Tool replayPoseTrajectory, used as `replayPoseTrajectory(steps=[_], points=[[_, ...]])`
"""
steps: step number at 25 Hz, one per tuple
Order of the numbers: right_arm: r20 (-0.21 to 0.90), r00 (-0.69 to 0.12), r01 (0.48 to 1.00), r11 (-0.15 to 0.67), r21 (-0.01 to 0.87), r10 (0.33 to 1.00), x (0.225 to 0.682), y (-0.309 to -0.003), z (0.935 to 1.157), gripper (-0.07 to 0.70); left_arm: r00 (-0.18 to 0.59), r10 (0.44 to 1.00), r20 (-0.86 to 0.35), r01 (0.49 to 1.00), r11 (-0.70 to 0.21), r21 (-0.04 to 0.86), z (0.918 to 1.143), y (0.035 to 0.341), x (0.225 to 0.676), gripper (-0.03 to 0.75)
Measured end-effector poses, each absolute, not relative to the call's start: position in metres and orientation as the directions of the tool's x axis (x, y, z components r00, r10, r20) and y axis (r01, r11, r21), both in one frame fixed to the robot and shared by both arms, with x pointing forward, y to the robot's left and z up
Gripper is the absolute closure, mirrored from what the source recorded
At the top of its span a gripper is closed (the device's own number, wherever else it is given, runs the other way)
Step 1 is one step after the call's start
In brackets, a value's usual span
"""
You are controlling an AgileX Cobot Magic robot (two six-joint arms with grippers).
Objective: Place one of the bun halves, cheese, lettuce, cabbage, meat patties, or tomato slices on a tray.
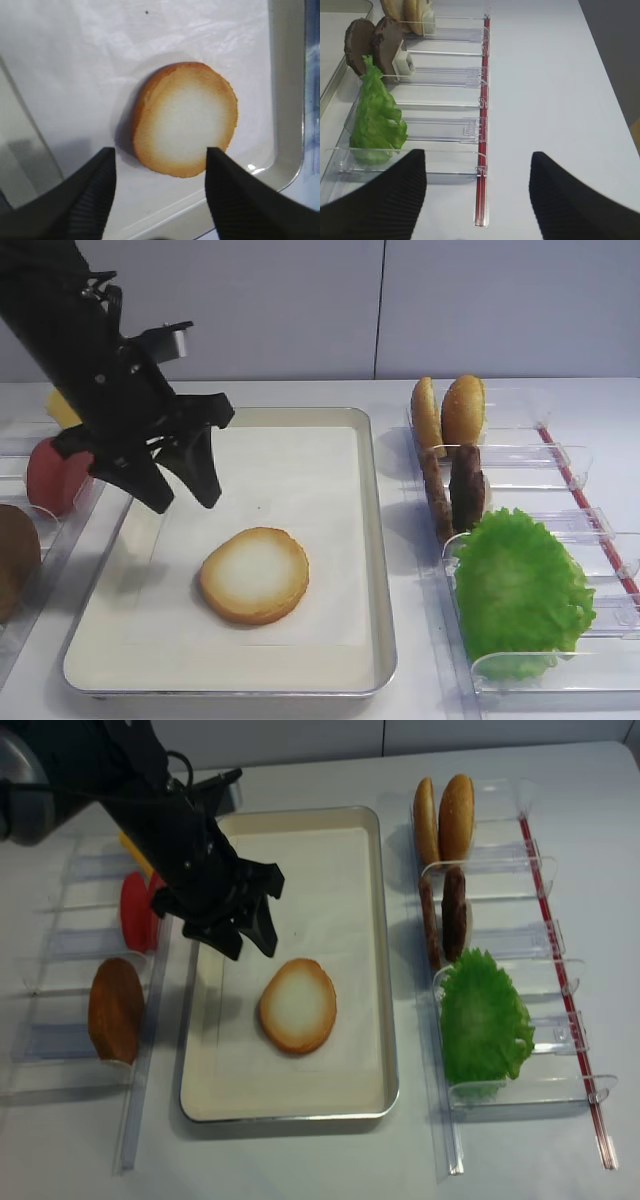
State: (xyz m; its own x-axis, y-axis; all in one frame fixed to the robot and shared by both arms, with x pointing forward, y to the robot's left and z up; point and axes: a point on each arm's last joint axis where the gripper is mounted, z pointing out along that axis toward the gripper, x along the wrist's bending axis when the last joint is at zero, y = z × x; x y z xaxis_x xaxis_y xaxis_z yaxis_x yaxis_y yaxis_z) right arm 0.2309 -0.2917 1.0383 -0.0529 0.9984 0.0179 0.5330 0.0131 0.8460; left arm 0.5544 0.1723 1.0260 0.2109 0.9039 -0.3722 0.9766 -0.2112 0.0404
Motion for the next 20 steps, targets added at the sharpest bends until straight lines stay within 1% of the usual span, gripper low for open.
replayPoseTrajectory(steps=[2, 4, 8, 12, 15, 20], points=[[0.018, -0.053, 0.533, 0.013, 0.846, 0.998, 0.231, -0.292, 1.038, 0.188, 0.210, 0.926, -0.313, 0.978, -0.201, 0.063, 1.034, 0.179, 0.552, 0.319], [0.018, -0.053, 0.533, 0.013, 0.846, 0.998, 0.231, -0.292, 1.038, 0.188, 0.217, 0.950, -0.226, 0.975, -0.200, 0.095, 1.044, 0.189, 0.547, 0.324], [0.018, -0.053, 0.533, 0.013, 0.846, 0.998, 0.231, -0.292, 1.038, 0.188, 0.221, 0.970, -0.100, 0.963, -0.201, 0.180, 1.072, 0.207, 0.528, 0.334], [0.018, -0.053, 0.533, 0.013, 0.846, 0.998, 0.231, -0.292, 1.038, 0.188, 0.224, 0.972, -0.072, 0.945, -0.199, 0.259, 1.097, 0.220, 0.496, 0.361], [0.018, -0.053, 0.533, 0.013, 0.846, 0.998, 0.231, -0.292, 1.038, 0.188, 0.226, 0.971, -0.074, 0.933, -0.194, 0.302, 1.108, 0.229, 0.467, 0.383], [0.018, -0.053, 0.533, 0.013, 0.846, 0.998, 0.231, -0.292, 1.038, 0.188, 0.214, 0.973, -0.081, 0.920, -0.173, 0.353, 1.114, 0.242, 0.424, 0.398]])
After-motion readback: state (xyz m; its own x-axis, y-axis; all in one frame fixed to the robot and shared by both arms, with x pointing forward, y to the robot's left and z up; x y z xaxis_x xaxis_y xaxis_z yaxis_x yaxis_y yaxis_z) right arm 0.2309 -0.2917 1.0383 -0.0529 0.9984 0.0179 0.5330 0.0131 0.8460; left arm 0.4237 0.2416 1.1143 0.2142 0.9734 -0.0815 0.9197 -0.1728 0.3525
